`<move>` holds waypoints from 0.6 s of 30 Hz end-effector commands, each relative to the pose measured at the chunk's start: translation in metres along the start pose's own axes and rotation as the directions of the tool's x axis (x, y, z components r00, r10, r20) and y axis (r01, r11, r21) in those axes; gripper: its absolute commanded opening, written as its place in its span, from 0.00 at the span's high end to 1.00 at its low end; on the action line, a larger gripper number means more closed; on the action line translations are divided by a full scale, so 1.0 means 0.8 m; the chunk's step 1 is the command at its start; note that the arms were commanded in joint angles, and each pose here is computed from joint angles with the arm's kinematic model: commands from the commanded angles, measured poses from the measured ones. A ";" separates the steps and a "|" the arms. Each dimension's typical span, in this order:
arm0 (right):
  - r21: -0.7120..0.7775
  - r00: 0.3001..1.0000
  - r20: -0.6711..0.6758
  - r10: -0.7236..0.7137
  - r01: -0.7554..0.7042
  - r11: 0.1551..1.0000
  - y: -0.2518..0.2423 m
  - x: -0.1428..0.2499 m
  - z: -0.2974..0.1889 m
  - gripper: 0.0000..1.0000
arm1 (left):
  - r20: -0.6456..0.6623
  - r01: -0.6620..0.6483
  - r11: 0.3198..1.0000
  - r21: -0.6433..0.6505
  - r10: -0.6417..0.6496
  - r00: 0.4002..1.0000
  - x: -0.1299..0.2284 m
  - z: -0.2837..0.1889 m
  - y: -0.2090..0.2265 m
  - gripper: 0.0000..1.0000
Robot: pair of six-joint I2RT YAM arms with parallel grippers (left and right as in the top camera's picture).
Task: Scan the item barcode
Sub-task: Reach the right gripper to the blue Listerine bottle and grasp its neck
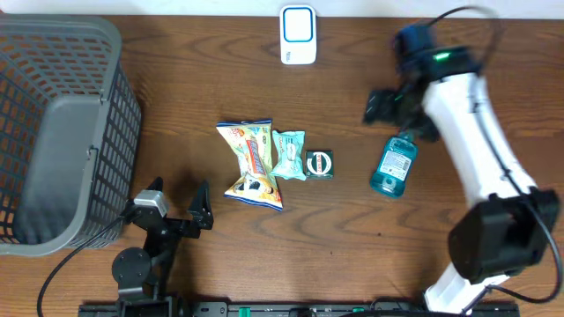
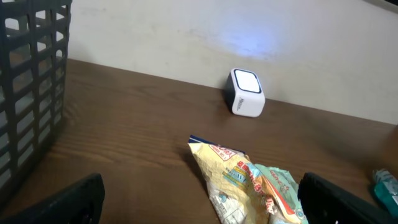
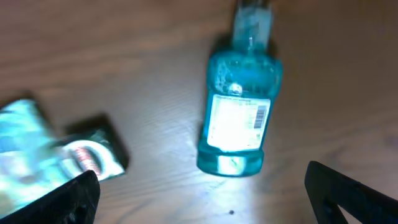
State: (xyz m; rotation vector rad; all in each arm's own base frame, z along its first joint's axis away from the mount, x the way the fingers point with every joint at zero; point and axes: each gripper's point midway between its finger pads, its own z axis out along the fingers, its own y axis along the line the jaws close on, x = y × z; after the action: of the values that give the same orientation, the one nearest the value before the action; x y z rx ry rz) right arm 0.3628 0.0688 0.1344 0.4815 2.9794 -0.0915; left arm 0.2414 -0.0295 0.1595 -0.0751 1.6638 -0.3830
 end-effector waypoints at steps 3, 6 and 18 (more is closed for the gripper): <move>0.130 0.993 0.048 0.112 -0.118 0.984 -0.024 0.005 0.017 0.01 | -0.044 0.010 1.000 0.000 -0.010 0.999 0.019 0.001 0.003 0.02; 0.090 0.991 0.007 0.132 -0.132 0.987 -0.029 0.004 0.020 0.01 | -0.044 0.010 1.000 0.000 -0.010 0.999 0.019 0.001 0.003 0.02; -0.452 0.997 -0.074 -0.017 -0.018 0.892 -0.054 -0.019 0.092 0.01 | -0.044 0.010 1.000 0.000 -0.010 0.999 0.019 0.001 0.003 0.02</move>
State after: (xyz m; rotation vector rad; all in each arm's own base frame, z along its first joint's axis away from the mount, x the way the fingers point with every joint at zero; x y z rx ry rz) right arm 0.3796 0.0151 0.0757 0.5086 2.9548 0.3524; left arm 0.2414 -0.0295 0.1595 -0.0747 1.6638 -0.3827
